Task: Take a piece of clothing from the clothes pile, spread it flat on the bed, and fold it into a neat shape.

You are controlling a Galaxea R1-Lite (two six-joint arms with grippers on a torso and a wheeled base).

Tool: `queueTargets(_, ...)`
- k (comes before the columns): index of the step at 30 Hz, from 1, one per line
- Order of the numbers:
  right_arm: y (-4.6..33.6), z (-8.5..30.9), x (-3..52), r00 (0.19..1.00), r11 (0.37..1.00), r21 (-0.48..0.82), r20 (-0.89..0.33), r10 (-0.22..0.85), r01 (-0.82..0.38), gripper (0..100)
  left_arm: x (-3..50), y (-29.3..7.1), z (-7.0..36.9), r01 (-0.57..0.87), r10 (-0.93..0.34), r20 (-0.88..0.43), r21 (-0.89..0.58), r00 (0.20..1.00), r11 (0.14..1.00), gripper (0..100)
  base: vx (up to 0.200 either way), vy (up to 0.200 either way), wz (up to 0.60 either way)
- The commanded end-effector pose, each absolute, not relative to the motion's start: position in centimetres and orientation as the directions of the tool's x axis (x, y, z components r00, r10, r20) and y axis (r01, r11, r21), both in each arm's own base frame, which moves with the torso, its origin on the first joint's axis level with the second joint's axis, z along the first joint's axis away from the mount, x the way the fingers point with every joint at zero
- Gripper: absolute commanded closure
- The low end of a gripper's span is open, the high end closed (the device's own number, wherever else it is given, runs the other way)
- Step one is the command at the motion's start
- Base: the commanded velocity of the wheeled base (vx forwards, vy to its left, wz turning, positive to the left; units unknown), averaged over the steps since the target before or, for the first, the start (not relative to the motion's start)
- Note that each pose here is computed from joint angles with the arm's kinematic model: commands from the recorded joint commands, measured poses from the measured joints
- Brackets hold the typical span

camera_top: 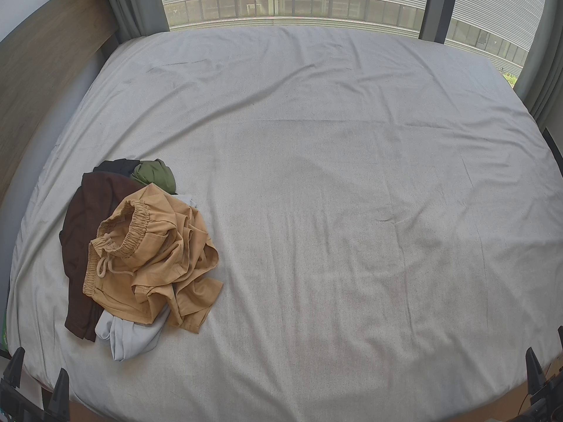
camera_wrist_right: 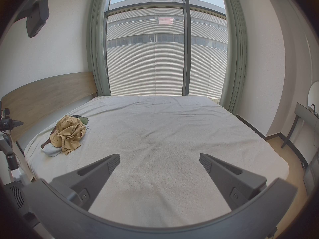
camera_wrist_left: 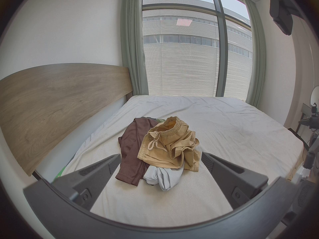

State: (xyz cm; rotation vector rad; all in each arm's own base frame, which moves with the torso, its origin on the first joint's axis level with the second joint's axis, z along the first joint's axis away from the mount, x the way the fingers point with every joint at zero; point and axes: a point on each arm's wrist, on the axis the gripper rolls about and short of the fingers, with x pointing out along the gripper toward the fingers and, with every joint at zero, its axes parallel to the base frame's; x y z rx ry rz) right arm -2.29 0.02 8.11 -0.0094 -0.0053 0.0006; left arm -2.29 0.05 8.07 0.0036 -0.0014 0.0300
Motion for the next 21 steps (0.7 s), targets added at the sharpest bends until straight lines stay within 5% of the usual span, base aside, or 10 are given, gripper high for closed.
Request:
queueTargets(1, 0.0, 7.6, -2.3, 1.0, 1.0, -0.006, 0.003, 0.0, 0.0, 0, -2.2, 0.1, 7.6, -0.029, 0.029, -0.005, 0.002, 1.0, 1.0, 0, 0.0, 0.0, 0.0)
queueTargets(18, 0.0, 7.7, -2.3, 1.0, 1.0, -0.017, 0.017, 0.011, -0.01, 0, -2.2, 0.1, 7.6, -0.029, 0.029, -0.005, 0.002, 1.0, 1.0, 0, 0.0, 0.0, 0.0)
queueTargets(21, 0.1, 8.9, -2.4, 0.991, 0.999, -0.037, 0.132, 0.023, -0.018, 0, -2.2, 0.1, 7.6, -0.029, 0.029, -0.005, 0.0, 1.0, 1.0, 0, 0.0, 0.0, 0.0)
